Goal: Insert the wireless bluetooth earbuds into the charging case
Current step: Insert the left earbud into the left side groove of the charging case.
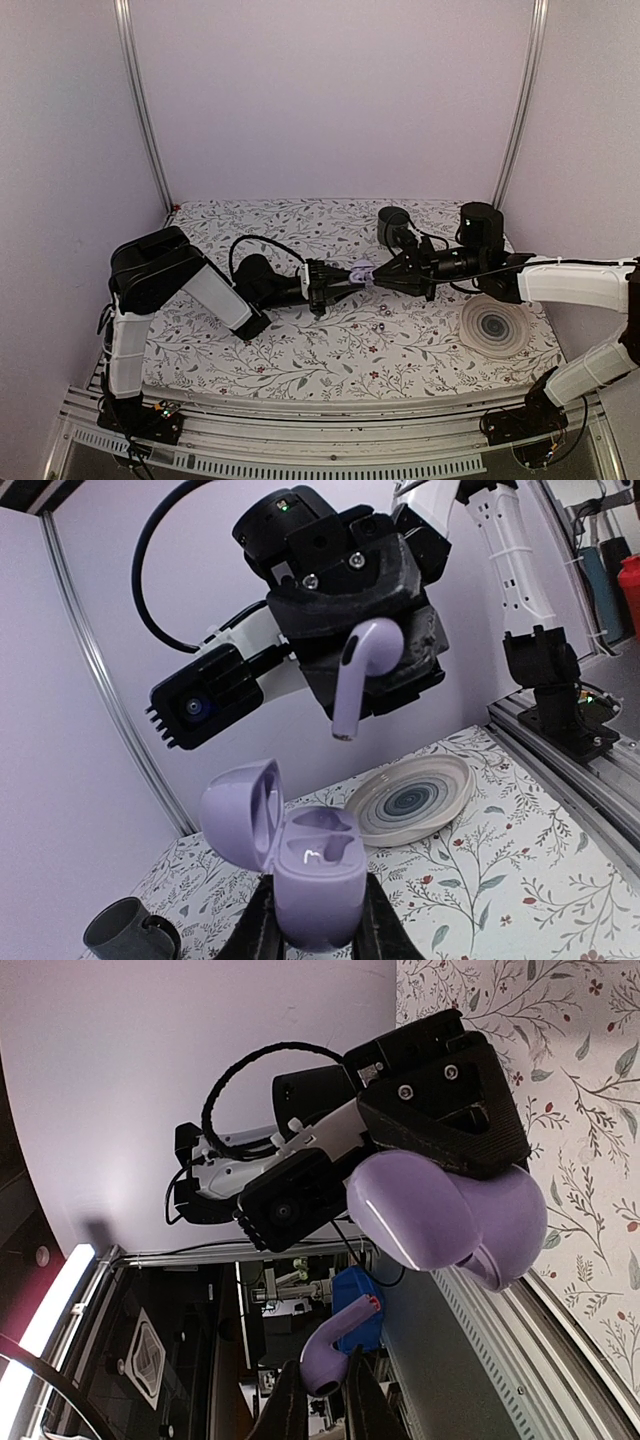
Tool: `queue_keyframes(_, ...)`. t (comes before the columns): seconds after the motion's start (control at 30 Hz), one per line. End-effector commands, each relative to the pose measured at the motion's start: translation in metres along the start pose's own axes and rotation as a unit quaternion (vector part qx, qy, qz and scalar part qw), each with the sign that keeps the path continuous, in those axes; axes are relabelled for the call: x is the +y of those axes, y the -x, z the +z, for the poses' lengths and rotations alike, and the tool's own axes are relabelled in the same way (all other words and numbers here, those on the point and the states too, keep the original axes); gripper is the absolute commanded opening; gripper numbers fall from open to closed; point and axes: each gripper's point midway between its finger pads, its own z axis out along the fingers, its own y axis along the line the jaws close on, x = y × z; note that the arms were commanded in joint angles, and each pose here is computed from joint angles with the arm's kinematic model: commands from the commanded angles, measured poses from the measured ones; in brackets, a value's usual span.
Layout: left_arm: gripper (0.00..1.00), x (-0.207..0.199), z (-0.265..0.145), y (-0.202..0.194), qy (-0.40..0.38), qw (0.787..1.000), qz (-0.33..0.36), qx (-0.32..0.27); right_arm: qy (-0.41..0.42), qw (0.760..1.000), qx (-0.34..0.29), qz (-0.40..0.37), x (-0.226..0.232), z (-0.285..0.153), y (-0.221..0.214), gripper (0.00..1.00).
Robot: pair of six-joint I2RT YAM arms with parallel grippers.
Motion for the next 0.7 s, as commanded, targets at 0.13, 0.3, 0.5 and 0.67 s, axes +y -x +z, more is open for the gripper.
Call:
queue_keyframes(0.13, 0.0, 0.015, -0.007, 0.0757, 0.041, 0.987, 0.101, -0.121, -0.002, 1.0, -0.007, 0.002, -0.0063, 0.0012, 0.0002, 0.12)
queue_keyframes(0.3, 0.0, 0.0146, -0.0066, 0.0795, 0.04, 0.986, 0.101, -0.125, -0.005, 1.0, -0.007, 0.008, -0.0109, 0.0014, 0.0003, 0.12)
queue_keyframes(0.5, 0.0, 0.0121, -0.0066, 0.0816, 0.037, 0.986, 0.101, -0.126, -0.005, 1.0, -0.007, 0.008, -0.0116, 0.0022, 0.0011, 0.12)
queue_keyframes(0.67, 0.0, 0.011, -0.0073, 0.0803, 0.036, 0.987, 0.099, -0.124, -0.004, 1.0, -0.008, 0.009, -0.0108, 0.0026, 0.0022, 0.12)
